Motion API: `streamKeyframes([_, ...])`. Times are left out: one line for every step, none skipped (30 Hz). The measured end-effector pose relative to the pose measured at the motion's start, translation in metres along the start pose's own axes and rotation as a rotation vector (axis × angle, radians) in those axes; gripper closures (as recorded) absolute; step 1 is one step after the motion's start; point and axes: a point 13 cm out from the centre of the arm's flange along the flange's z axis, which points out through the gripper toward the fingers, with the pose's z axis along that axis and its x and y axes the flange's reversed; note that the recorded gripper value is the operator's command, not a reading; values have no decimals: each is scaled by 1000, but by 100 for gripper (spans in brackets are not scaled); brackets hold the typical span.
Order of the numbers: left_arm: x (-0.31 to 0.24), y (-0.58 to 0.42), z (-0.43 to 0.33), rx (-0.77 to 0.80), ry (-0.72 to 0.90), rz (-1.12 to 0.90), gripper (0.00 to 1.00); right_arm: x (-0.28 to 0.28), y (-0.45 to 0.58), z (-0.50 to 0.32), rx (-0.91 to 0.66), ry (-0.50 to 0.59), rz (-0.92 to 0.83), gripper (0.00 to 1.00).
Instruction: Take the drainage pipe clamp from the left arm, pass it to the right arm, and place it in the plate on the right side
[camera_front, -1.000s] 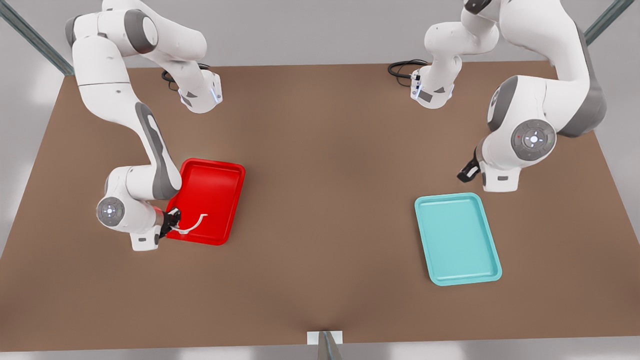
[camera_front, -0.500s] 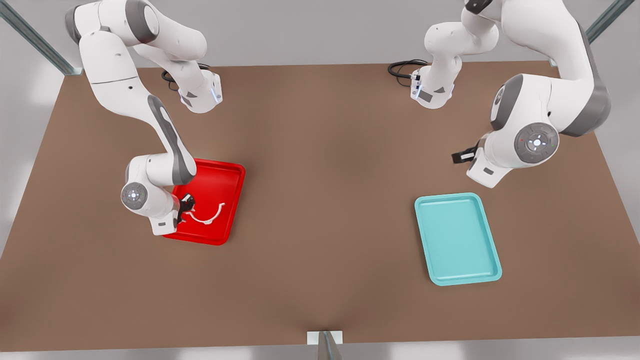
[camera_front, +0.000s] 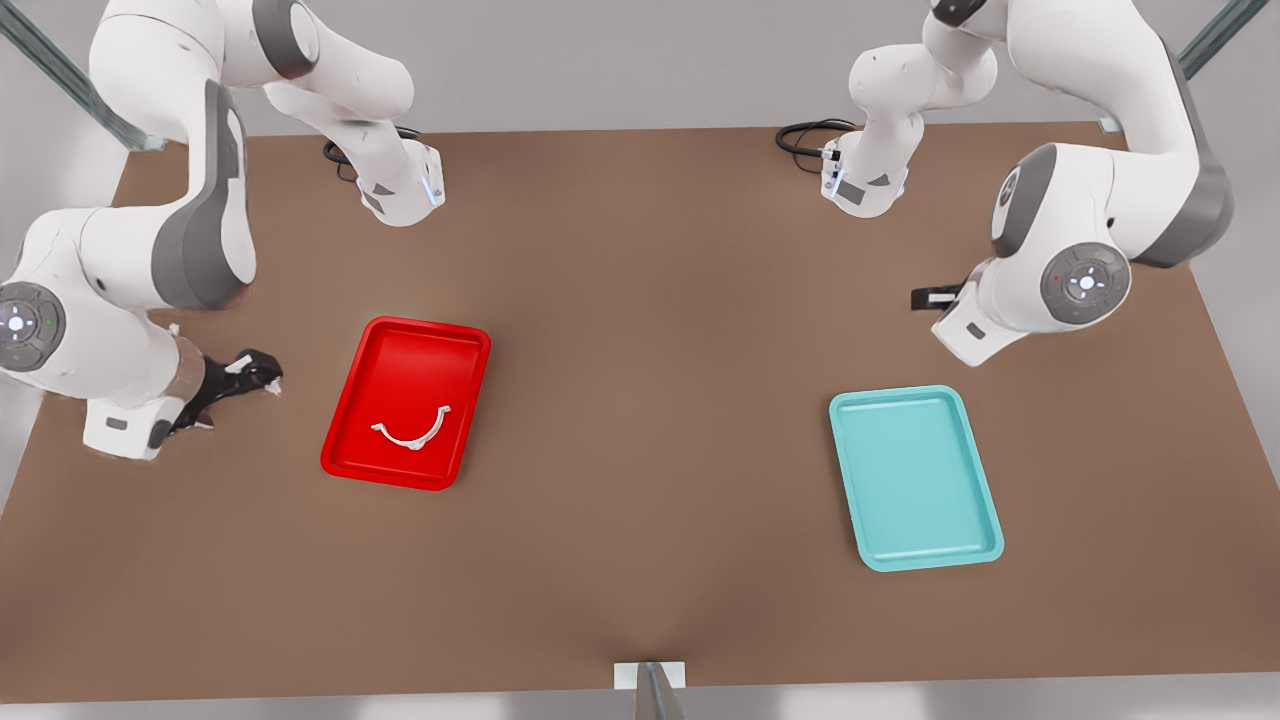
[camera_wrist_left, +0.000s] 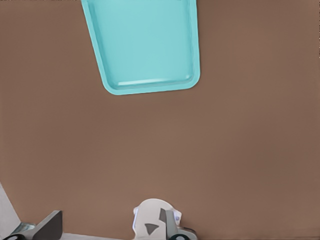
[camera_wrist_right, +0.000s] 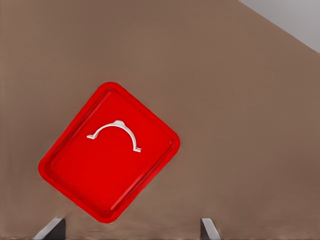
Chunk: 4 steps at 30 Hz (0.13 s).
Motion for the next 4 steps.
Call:
streamKeyframes([1, 1, 0, 0, 0, 7, 0, 20, 6, 2, -12, 33, 42, 0])
streamKeyframes([1, 2, -1, -1, 1, 16, 0, 35, 6, 5, -27, 57, 88, 0])
streamKeyframes([1, 1, -1, -2, 1, 26, 0, 45, 6, 9, -40, 76, 126, 0])
streamKeyframes([2, 1, -1, -3, 2, 35, 0, 51, 8, 11, -49, 91, 157, 0])
